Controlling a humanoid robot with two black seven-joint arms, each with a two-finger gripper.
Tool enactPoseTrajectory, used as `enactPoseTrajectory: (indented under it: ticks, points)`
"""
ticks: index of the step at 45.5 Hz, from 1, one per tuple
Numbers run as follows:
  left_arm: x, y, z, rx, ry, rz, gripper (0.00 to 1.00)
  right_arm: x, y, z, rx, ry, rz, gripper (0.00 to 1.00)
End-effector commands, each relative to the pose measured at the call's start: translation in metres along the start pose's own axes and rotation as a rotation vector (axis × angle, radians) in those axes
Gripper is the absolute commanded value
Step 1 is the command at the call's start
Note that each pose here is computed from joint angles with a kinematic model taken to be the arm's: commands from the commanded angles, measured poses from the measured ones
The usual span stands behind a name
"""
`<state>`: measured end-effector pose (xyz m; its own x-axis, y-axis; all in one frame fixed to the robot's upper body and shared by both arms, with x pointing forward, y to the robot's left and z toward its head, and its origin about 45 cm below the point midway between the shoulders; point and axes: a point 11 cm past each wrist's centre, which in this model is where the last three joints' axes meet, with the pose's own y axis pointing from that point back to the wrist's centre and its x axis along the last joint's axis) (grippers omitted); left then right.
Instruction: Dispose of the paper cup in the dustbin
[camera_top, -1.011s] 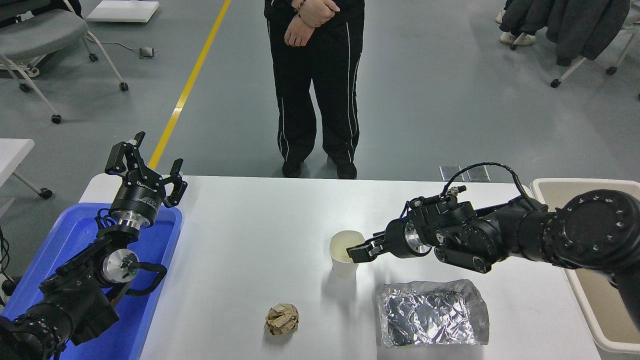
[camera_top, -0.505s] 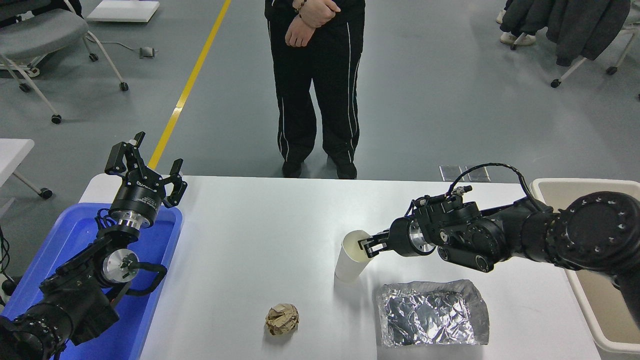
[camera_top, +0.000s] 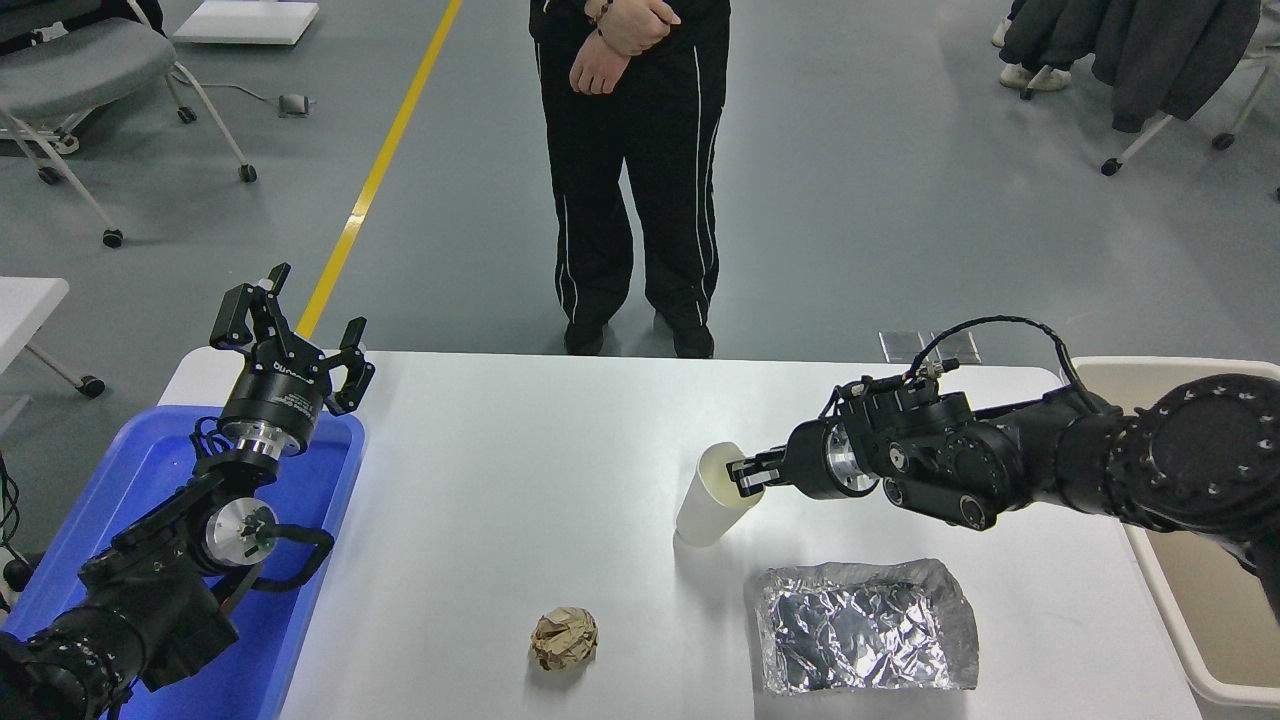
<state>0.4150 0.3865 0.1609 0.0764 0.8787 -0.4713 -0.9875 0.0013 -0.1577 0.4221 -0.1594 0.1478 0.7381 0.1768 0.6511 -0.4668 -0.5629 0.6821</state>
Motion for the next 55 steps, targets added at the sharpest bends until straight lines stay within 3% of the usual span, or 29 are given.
enactPoseTrajectory:
  ticks: [1,25,41,48,55]
  points:
    - [0.0,0.0,0.0,0.001,-0.001,0.0,1.0,0.046,0.034,-0.001,0.08,-0.213,0.102,0.0]
    - [0.0,0.0,0.0,0.001,-0.002,0.001,1.0,0.162,0.154,0.022,0.258,-0.531,0.332,0.0]
    - [0.0,0.0,0.0,0.0,0.0,0.0,1.0,0.175,0.178,0.033,0.315,-0.652,0.405,0.0]
    - [0.0,0.0,0.0,0.0,0.0,0.0,1.0,0.178,0.193,0.069,0.232,-0.676,0.489,0.0]
    - [0.0,0.0,0.0,0.0,0.0,0.0,1.0,0.168,0.225,0.14,0.039,-0.717,0.633,0.0]
